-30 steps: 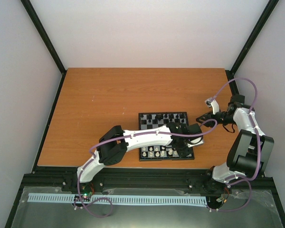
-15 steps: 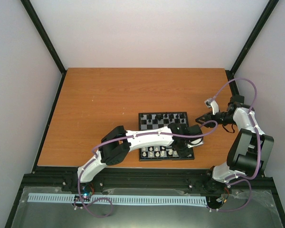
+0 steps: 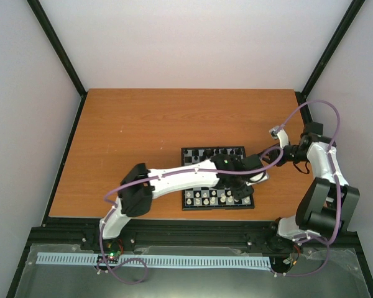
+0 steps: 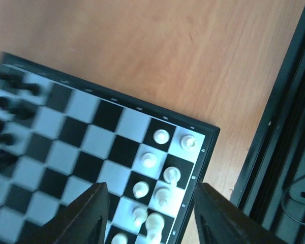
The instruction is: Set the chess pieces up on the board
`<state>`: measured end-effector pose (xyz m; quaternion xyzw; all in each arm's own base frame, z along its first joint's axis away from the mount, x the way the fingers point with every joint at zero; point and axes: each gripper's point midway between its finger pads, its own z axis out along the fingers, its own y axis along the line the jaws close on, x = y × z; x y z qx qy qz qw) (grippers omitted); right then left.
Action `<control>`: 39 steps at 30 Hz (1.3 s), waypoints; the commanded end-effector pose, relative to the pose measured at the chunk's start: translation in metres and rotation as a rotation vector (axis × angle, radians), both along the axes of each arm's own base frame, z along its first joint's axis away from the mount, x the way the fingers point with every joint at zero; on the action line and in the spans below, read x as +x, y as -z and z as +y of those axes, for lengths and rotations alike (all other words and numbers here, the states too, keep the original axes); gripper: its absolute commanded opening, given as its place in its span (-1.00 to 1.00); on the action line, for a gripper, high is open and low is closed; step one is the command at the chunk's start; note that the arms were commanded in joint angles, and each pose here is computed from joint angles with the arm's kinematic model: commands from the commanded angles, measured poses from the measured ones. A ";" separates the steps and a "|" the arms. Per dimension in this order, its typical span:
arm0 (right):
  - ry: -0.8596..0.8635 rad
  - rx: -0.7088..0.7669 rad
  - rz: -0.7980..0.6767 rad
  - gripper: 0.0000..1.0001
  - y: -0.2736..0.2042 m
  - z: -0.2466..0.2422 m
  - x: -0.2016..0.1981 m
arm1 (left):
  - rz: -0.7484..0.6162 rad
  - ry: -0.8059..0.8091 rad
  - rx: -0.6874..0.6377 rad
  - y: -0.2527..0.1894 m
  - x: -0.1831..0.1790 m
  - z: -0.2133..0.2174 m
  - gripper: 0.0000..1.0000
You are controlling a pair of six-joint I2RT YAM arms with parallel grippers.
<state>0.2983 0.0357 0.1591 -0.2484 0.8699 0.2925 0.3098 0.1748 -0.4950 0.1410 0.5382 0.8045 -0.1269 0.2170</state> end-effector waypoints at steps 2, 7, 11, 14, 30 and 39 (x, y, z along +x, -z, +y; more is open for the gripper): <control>0.052 -0.034 -0.157 -0.10 -0.051 -0.002 -0.002 | -0.177 -0.199 -0.058 -0.084 0.038 0.062 0.12; 0.109 -0.029 -0.246 0.06 -0.086 0.003 -0.012 | -0.243 -0.439 -0.052 -0.103 0.077 0.153 0.45; 0.228 -0.126 -0.356 0.97 -0.108 -0.006 -0.009 | -0.257 -0.645 -0.079 -0.108 0.109 0.232 0.78; 0.288 -0.164 -0.412 1.00 -0.110 -0.010 -0.004 | -0.300 -0.787 -0.130 -0.116 0.127 0.284 0.99; 0.570 -0.222 -0.543 1.00 -0.104 -0.003 0.002 | -0.466 -1.062 -0.186 -0.118 0.144 0.365 0.99; 0.494 -0.230 -0.488 1.00 -0.085 0.008 0.006 | -0.506 -1.059 -0.221 -0.130 0.137 0.373 1.00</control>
